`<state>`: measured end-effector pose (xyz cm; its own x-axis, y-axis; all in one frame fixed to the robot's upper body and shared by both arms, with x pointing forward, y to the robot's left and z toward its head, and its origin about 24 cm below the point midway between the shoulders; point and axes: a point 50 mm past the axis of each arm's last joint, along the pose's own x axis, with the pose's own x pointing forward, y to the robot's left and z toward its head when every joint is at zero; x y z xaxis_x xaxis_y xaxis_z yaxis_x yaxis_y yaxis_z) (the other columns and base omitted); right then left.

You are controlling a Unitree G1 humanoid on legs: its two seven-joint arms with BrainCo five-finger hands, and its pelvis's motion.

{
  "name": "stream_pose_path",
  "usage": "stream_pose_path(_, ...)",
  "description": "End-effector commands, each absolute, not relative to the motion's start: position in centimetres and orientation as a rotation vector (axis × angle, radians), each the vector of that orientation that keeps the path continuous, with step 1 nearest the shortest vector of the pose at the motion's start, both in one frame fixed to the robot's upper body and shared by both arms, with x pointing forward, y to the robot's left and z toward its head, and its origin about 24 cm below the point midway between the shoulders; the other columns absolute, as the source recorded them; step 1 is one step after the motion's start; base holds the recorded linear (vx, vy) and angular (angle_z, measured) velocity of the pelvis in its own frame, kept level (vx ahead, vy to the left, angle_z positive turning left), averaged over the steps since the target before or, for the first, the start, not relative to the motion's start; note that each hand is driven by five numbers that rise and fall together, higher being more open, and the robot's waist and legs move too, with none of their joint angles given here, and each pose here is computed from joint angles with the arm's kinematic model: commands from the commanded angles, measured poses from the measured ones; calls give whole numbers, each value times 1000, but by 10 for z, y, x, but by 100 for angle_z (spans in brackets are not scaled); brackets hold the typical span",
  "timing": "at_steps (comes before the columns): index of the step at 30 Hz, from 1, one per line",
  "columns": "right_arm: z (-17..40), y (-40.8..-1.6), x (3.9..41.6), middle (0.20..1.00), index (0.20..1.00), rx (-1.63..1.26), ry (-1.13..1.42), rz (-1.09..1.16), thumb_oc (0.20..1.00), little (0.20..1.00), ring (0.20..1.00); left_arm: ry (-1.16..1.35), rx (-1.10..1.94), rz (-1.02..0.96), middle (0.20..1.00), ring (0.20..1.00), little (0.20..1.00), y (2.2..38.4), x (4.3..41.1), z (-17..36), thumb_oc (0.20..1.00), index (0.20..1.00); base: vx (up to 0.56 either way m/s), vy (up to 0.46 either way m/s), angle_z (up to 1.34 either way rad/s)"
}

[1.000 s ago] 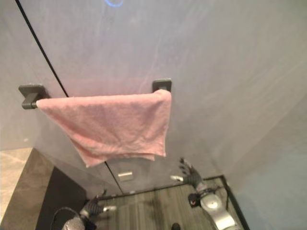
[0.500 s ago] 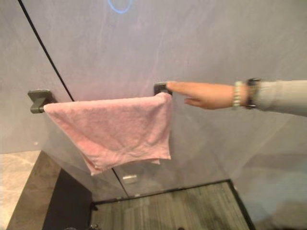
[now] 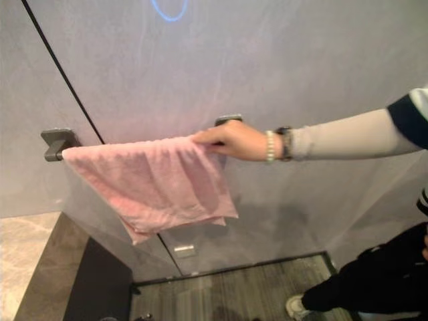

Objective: Put brush and paste in cup on sink, flatten towel.

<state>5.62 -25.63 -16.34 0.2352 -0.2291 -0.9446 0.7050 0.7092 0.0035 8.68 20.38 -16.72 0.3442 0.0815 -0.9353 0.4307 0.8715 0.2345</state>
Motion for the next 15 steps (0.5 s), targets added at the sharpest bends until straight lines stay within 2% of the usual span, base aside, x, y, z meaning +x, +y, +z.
stream_pose_path(1,-162,-242,87,1000,1000,604,1065,-693,1000,1000,1000,1172,512,-238,1000,1000,1000,203,102,-165,1000,1000,-2,-13,-4)
stream_pose_path(6,-163,-239,88,1000,1000,584,1078,-663,1000,1000,1000,1156,512,-240,1000,1000,1000,203,105,-164,1000,1000,2,-5,-2)
stream_pose_path(9,-161,-242,94,1000,1000,573,1050,-653,1000,1000,1000,1071,528,-256,1000,1000,1000,202,121,-157,1000,1000,0,0,0)
stream_pose_path(11,-158,-245,98,1000,1000,573,1027,-651,1000,1000,1000,941,565,-324,1000,1000,1000,194,145,-145,1000,1000,-12,-11,3)
stream_pose_path(12,-159,-245,98,1000,1000,574,1028,-651,1000,1000,1000,943,566,-325,1000,1000,1000,195,144,-145,1000,1000,-25,-14,3)
stream_pose_path(14,-152,-254,112,1000,1000,589,957,-649,1000,1000,1000,674,566,-455,1000,1000,1000,194,182,-100,1000,1000,-25,-18,3)
stream_pose_path(15,-152,-253,111,1000,1000,590,959,-647,1000,1000,1000,678,567,-453,1000,1000,1000,195,181,-99,1000,1000,-17,-21,5)
